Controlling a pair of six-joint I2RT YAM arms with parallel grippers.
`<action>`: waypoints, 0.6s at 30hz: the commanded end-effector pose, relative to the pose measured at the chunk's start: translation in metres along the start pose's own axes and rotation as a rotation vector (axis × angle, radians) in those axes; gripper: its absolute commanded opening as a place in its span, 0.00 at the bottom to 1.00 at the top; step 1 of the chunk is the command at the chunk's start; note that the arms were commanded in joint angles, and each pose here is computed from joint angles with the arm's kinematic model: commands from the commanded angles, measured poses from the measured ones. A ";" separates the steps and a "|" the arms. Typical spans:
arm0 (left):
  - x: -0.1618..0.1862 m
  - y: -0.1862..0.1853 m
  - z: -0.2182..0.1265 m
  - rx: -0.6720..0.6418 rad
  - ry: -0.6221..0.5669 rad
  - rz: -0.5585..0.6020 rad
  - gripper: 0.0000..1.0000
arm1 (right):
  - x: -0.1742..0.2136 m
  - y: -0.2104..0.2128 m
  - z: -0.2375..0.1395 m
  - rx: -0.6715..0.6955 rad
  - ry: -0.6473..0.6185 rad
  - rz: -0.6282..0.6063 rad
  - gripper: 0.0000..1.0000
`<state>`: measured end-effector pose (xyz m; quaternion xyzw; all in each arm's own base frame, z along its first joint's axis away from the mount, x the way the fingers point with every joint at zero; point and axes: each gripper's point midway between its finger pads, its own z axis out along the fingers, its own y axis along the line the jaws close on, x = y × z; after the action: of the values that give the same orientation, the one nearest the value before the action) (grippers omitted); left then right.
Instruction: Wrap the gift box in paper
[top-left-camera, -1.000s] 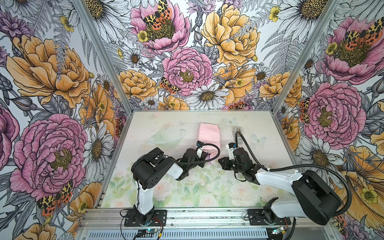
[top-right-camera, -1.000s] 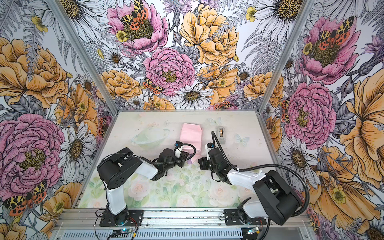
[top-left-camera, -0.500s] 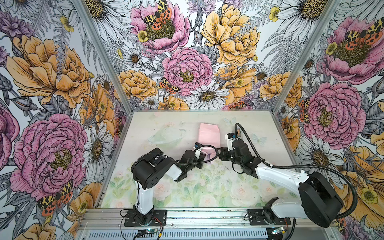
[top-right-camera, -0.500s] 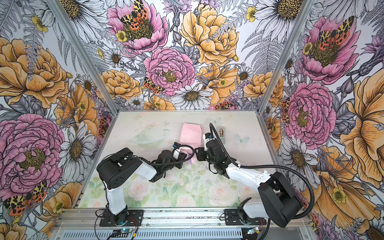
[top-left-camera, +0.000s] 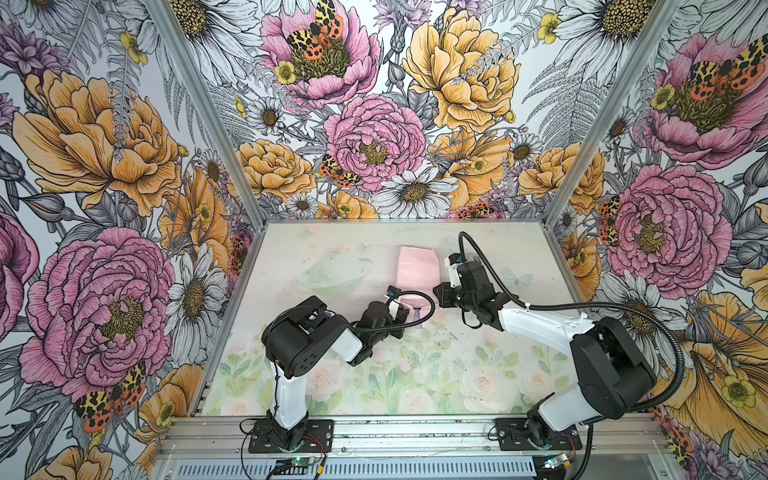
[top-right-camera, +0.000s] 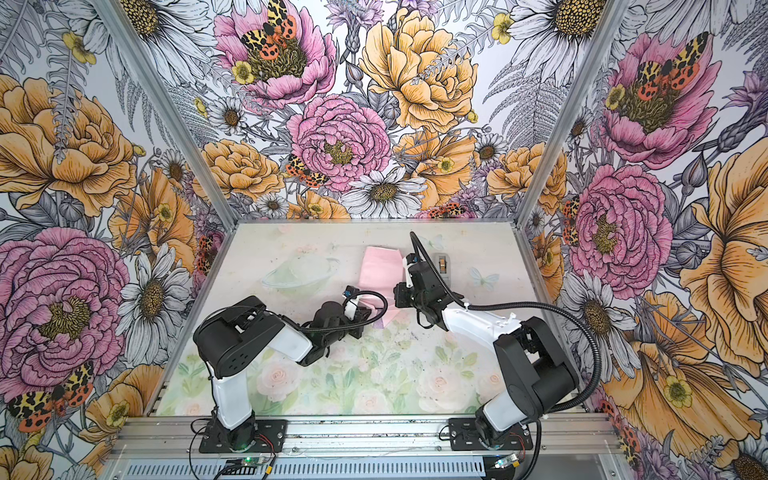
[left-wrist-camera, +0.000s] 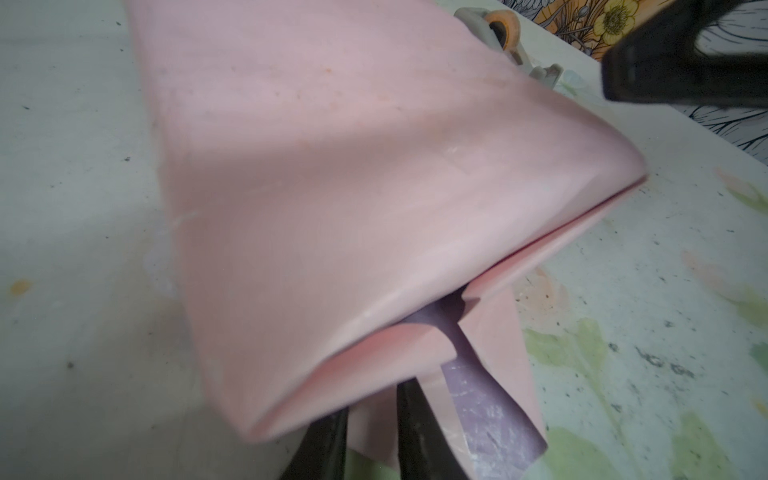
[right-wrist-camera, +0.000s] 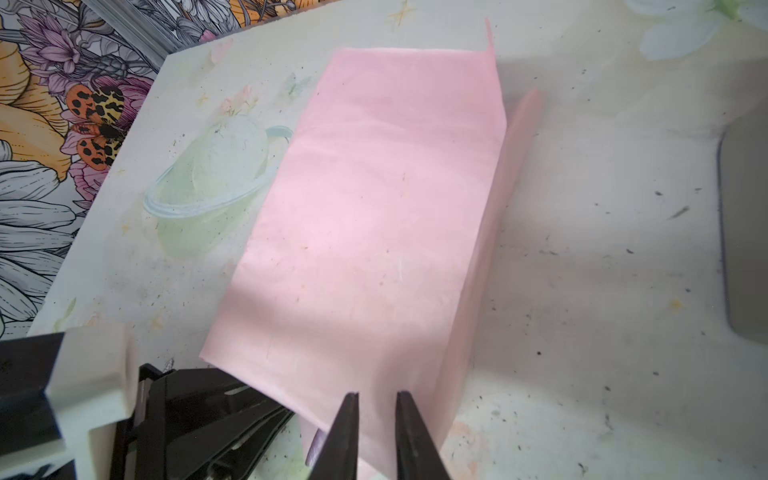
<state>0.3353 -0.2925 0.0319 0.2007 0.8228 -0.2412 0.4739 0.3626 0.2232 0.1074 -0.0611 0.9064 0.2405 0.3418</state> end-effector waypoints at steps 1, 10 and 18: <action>0.004 0.008 0.001 -0.024 0.013 -0.002 0.23 | -0.004 0.003 0.006 -0.021 0.023 -0.024 0.17; -0.002 -0.003 0.017 0.011 0.008 -0.001 0.23 | 0.020 -0.003 0.017 -0.019 0.118 -0.026 0.13; -0.003 -0.002 0.033 0.007 0.016 0.002 0.23 | 0.025 -0.004 0.016 -0.023 0.135 -0.023 0.12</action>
<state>0.3555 -0.3110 0.0269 0.2011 0.8220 -0.2421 0.4746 0.3638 0.2298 0.0969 -0.0808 0.9116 0.2491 0.3167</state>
